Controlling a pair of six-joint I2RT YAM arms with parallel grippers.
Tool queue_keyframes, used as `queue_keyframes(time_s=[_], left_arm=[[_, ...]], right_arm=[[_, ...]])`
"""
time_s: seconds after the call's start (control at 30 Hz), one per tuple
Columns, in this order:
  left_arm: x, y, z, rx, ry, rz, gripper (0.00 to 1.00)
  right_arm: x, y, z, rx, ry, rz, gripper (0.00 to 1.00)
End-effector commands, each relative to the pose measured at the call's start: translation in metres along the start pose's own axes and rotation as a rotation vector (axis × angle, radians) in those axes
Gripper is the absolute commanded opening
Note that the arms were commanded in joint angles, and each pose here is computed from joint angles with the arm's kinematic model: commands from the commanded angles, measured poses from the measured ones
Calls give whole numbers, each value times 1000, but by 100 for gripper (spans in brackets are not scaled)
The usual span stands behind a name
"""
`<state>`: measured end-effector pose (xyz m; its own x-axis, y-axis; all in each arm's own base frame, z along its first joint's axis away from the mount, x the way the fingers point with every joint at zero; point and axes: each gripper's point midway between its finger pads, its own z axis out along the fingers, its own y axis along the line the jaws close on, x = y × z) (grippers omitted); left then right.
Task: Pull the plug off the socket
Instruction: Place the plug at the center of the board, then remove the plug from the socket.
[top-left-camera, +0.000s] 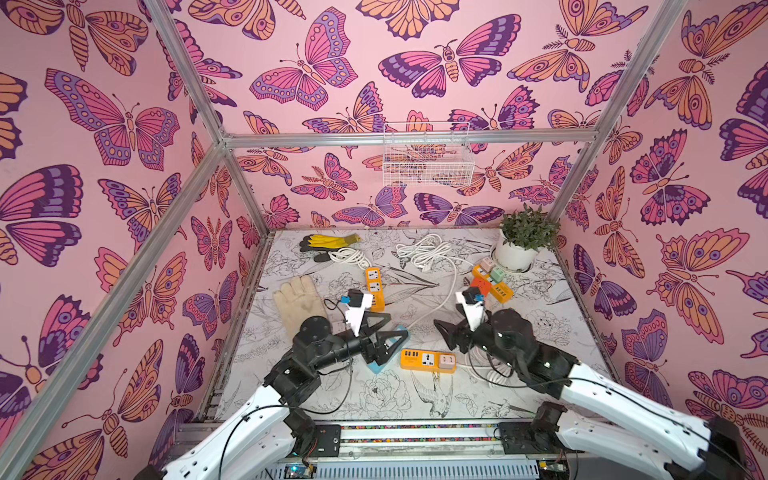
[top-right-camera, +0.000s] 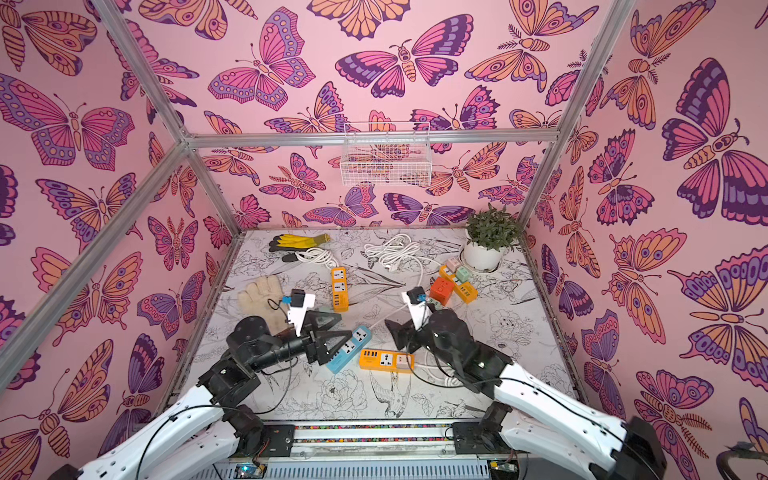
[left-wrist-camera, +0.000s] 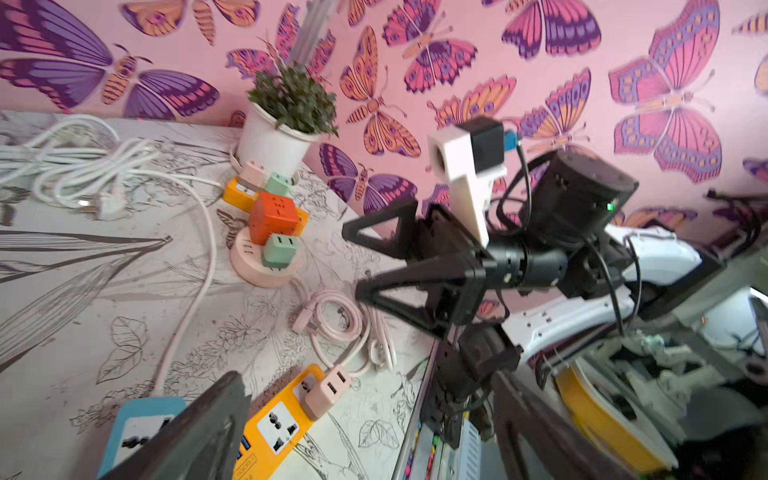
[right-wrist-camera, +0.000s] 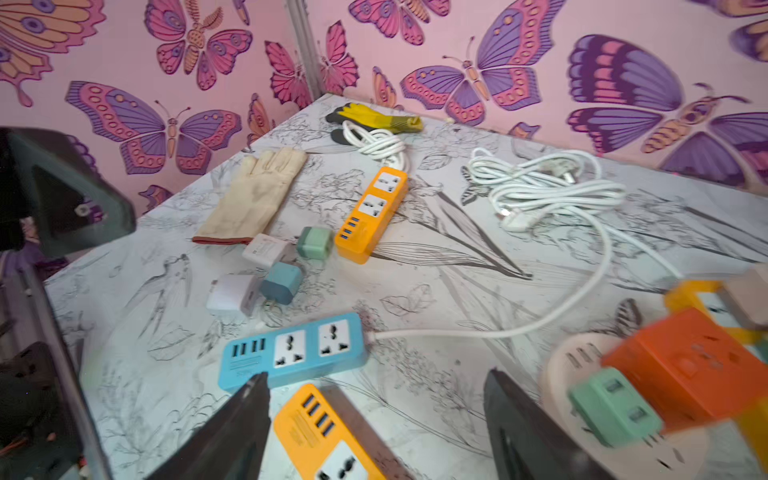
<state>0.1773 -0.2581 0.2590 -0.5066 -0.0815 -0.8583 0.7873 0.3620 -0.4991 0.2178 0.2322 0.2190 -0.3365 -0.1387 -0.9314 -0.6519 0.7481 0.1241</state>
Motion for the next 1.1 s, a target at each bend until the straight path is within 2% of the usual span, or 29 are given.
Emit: queue_keyframes(time_s=[0.0, 0.07, 0.13, 0.2, 0.27, 0.43, 0.53, 0.67, 0.9, 1.07], left_arm=[[18, -12, 21, 49, 61, 218, 95], [37, -10, 31, 57, 119, 315, 96], [59, -8, 38, 76, 177, 445, 97], [84, -5, 42, 106, 237, 600, 100], [110, 1, 46, 144, 297, 748, 100], [143, 19, 54, 192, 372, 921, 100], [148, 24, 58, 223, 351, 914, 100], [162, 43, 65, 239, 381, 840, 100], [169, 82, 79, 179, 396, 804, 95], [177, 98, 85, 154, 435, 800, 88]], right_arm=[[19, -18, -19, 18, 0, -54, 93], [22, -13, -28, -16, -40, -107, 100], [26, 2, -35, -107, -62, -208, 99], [35, 16, -37, -194, -35, -303, 99], [43, 22, -33, -233, 22, -338, 99], [76, 38, -23, -346, 273, -459, 99], [87, 46, -23, -418, 337, -497, 99], [89, 52, -24, -462, 327, -531, 99], [95, 39, -16, -401, 383, -569, 100], [98, 35, -13, -386, 397, -573, 98]])
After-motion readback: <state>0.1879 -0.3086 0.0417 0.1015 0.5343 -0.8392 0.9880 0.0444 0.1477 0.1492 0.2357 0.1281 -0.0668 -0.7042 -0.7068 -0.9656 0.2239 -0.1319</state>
